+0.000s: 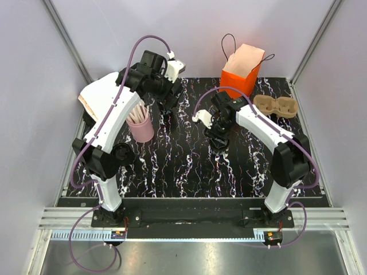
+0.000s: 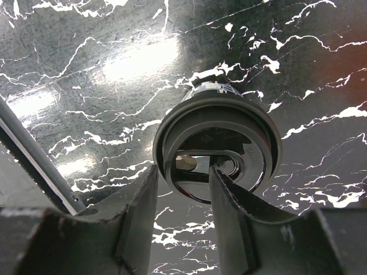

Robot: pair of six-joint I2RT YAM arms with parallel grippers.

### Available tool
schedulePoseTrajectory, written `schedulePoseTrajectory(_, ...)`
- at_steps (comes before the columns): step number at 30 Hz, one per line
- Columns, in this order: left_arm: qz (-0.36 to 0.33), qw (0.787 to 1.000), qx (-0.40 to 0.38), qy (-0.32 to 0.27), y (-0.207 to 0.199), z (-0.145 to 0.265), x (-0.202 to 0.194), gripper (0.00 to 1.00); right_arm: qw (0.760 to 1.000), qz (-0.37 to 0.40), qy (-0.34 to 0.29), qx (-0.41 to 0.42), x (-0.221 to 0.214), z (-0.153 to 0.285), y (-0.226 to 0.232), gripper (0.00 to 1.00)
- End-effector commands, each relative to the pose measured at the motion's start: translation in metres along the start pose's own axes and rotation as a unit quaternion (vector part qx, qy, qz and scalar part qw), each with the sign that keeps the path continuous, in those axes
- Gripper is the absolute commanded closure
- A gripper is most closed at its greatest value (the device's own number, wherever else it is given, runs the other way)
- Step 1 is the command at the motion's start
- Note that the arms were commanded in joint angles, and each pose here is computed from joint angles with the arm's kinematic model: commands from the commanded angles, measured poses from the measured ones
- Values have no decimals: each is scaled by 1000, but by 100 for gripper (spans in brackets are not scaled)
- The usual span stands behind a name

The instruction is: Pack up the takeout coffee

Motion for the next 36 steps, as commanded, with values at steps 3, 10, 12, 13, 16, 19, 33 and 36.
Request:
schedulePoseTrajectory(3, 5, 1000, 6, -30, 1, 17, 10, 1, 1000, 13, -9, -24, 8, 8, 4, 54)
schedulePoseTrajectory(10, 6, 1000, 4, -29, 0, 16, 9, 1, 1000, 11, 3, -21, 6, -1, 6, 69)
schedulePoseTrajectory(12, 6, 1000, 3, -28, 0, 16, 9, 1, 1000, 12, 5, -24, 6, 1, 7, 79)
schedulePoseTrajectory(13, 6, 1000, 3, -28, 0, 15, 9, 1, 1000, 13, 5, -26, 6, 2, 8, 83)
schedulePoseTrajectory(16, 6, 1000, 1, -27, 0, 15, 9, 1, 999, 14, 7, -33, 5, 7, 9, 93)
schedulePoseTrajectory(19, 6, 1000, 0, -28, 0, 15, 9, 1, 999, 14, 9, -43, 2, 13, 10, 100)
schedulePoseTrajectory(33, 8, 999, -17, -26, -6, 14, 7, 1, 992, -26, 33, -118, -52, 52, 9, 100)
schedulePoseTrajectory(36, 10, 999, -21, -26, -6, 14, 6, 1, 989, -65, 26, -129, -77, 64, -3, 100)
Point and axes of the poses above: each gripper's point midway between its finger pads, its own z axis back along the fingers, its own y axis along the line the jaws close on, x = y × z, the point moved 5 cm from there along z, back along the fingers, and after that the axes turned 4 degrees about z, right-handed, at the moved point
